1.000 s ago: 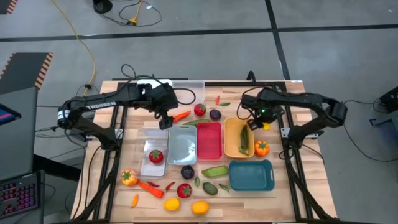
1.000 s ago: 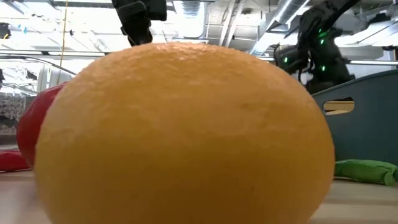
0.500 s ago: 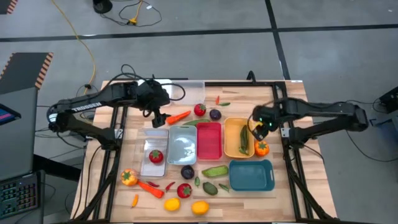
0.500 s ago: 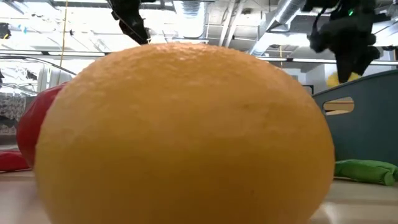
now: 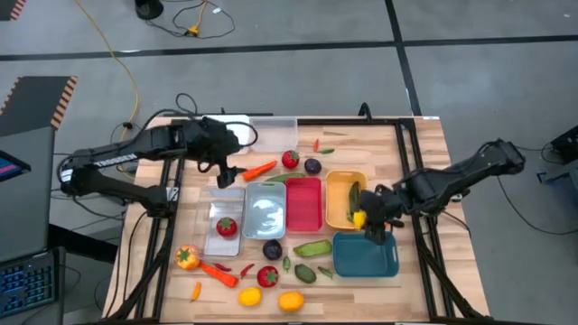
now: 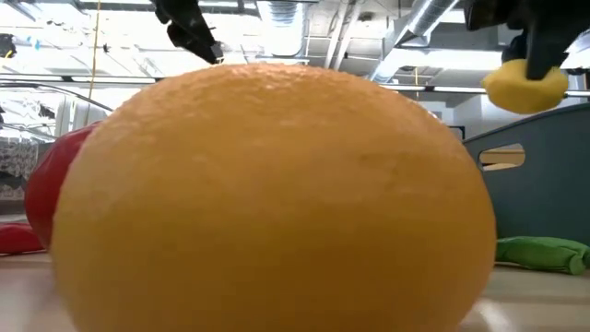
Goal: Sort produce into baskets
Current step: Put the lemon into the blue bin
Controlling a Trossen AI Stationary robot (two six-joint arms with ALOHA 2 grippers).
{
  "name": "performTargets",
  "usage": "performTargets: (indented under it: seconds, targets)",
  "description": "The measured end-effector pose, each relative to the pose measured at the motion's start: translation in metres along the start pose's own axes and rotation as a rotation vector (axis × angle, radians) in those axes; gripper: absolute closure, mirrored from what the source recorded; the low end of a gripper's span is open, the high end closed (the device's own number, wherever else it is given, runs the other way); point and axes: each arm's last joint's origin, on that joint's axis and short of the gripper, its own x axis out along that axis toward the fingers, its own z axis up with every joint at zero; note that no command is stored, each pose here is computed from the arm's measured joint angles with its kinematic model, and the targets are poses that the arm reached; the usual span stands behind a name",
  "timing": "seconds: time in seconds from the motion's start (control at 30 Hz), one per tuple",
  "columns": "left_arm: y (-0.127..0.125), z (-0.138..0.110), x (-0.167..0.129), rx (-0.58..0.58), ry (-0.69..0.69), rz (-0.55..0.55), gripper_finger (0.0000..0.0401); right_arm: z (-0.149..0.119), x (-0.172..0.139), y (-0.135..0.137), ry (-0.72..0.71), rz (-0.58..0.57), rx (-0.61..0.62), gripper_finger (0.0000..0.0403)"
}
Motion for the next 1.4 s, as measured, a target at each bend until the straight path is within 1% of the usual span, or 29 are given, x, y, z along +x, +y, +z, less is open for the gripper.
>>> performTargets:
  seconds: [0.13, 0.23, 0.37, 0.5, 0.67, 0.8, 0.93, 1.23, 1.4]
  targets:
    - [-0.004, -0.025, 0.017, -0.018, -0.094, -0.069, 0.0056, -0.004, 0.008, 0.012, 0.02, 0.014, -0.046, 0.0184]
    - [-0.006, -0.043, 0.024, -0.037, -0.178, -0.1, 0.0056, -0.008, 0.015, 0.019, 0.042, 0.007, -0.028, 0.0184]
    - [-0.008, -0.064, 0.029, -0.06, -0.259, -0.099, 0.0056, -0.011, 0.024, 0.025, 0.082, -0.012, 0.003, 0.0184]
    - [-0.008, -0.077, 0.031, -0.06, -0.345, -0.097, 0.0056, -0.014, 0.033, 0.03, 0.162, 0.01, 0.0, 0.0184]
    - [-0.008, -0.082, 0.03, -0.06, -0.379, -0.093, 0.0056, -0.016, 0.043, 0.033, 0.235, 0.02, -0.004, 0.018]
    - [-0.008, -0.082, 0.03, -0.058, -0.378, -0.089, 0.0056, -0.017, 0.05, 0.035, 0.278, 0.02, -0.032, 0.016]
    - [-0.008, -0.082, 0.031, -0.047, -0.373, -0.087, 0.0056, -0.015, 0.058, 0.033, 0.304, -0.011, 0.011, 0.0145]
    - [-0.008, -0.082, 0.031, -0.046, -0.373, -0.087, 0.0056, -0.012, 0.064, 0.025, 0.363, -0.058, 0.072, 0.0143]
    - [-0.008, -0.082, 0.031, -0.046, -0.373, -0.086, 0.0056, -0.013, 0.064, 0.023, 0.376, -0.075, 0.077, 0.0143]
